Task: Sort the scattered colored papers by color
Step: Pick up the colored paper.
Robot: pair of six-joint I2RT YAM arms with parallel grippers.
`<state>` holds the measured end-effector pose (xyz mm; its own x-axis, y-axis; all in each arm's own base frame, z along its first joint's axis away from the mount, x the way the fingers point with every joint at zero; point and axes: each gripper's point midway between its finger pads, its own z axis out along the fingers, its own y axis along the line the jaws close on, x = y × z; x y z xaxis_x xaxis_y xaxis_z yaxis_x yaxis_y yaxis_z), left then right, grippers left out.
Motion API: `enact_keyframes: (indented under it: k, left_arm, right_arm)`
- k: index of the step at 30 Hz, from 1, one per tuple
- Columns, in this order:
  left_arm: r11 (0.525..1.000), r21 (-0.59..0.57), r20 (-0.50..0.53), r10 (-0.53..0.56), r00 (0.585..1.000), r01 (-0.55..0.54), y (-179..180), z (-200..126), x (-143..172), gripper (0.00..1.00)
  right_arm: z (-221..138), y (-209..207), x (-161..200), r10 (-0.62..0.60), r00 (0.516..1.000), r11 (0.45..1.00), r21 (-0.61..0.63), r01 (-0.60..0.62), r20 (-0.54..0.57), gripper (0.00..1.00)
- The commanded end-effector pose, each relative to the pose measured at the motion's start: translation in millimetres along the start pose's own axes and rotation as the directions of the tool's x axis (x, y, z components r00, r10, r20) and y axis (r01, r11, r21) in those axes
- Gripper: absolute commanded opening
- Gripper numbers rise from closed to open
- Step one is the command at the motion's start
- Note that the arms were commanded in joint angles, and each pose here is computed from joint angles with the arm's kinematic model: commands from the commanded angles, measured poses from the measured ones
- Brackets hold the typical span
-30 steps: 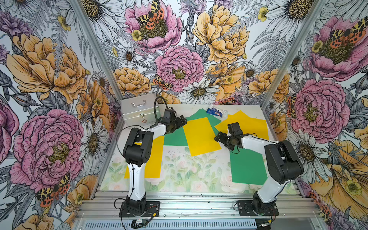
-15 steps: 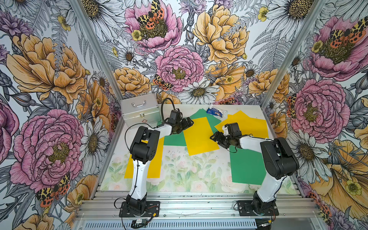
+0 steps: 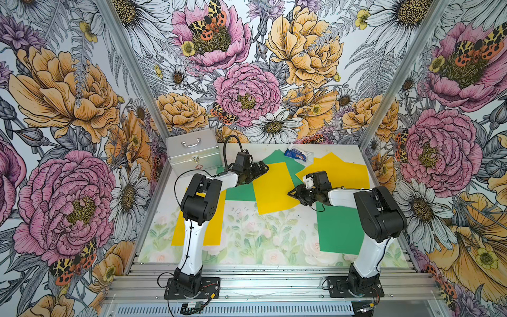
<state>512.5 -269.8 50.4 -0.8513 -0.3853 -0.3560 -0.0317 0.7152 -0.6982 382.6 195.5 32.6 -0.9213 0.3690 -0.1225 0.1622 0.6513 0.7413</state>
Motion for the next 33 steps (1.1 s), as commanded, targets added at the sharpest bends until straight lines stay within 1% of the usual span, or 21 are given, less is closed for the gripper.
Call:
enact_keyframes:
  k: [1, 3, 7, 9, 13, 16, 18, 19, 22, 26, 30, 33]
  left_arm:
    - [0.998, -0.040, -0.089, -0.042, 0.995, 0.038, 19, 13, 31, 0.98]
    - [0.999, -0.038, -0.082, -0.023, 0.996, 0.020, 18, 11, 27, 0.98]
    - [0.999, -0.035, -0.066, -0.017, 0.998, 0.015, 16, 1, 12, 0.98]
    - [1.000, -0.023, -0.051, -0.005, 0.999, 0.004, 10, -7, 1, 0.98]
    - [0.999, -0.034, -0.016, 0.034, 0.999, -0.034, 0, -29, -27, 0.98]
    - [0.999, -0.020, 0.014, 0.031, 0.999, -0.031, -9, -49, -43, 0.98]
    - [1.000, -0.021, 0.033, 0.013, 0.999, -0.012, -11, -63, -48, 0.98]
    - [1.000, -0.020, 0.037, -0.005, 0.999, 0.005, -11, -70, -47, 0.98]
    - [0.997, -0.018, 0.014, -0.079, 0.997, 0.079, -3, -79, -31, 0.98]
    - [0.982, 0.052, -0.037, -0.180, 0.983, 0.182, -1, -80, 2, 0.98]
    - [0.965, 0.094, -0.090, -0.235, 0.968, 0.243, -2, -77, 28, 0.98]
    - [0.955, 0.103, -0.112, -0.266, 0.958, 0.277, -1, -74, 39, 0.98]
  right_arm:
    - [-4, -2, 1, 0.004, 1.000, 1.000, 0.025, -0.004, -0.003, 0.18]
    - [-6, -2, 0, -0.006, 1.000, 0.999, 0.032, 0.006, 0.003, 0.10]
    - [-9, -3, -2, -0.005, 1.000, 0.999, 0.036, 0.005, 0.004, 0.00]
    - [-11, 1, -4, -0.010, 1.000, 1.000, 0.027, 0.010, 0.012, 0.00]
    - [-17, 18, -12, -0.029, 0.999, 1.000, -0.009, 0.029, 0.029, 0.00]
    - [-24, 34, -18, -0.038, 0.998, 0.998, -0.046, 0.040, 0.042, 0.00]
    - [-29, 46, -24, -0.051, 0.997, 0.996, -0.069, 0.054, 0.057, 0.00]
    - [-32, 51, -27, -0.060, 0.996, 0.995, -0.078, 0.065, 0.068, 0.00]
    - [-39, 66, -34, -0.060, 0.995, 0.991, -0.113, 0.070, 0.083, 0.00]
    - [-48, 86, -41, -0.047, 0.994, 0.982, -0.179, 0.064, 0.098, 0.00]
    - [-60, 105, -46, -0.046, 0.993, 0.970, -0.233, 0.071, 0.112, 0.00]
    - [-70, 117, -48, -0.049, 0.991, 0.962, -0.259, 0.080, 0.126, 0.00]
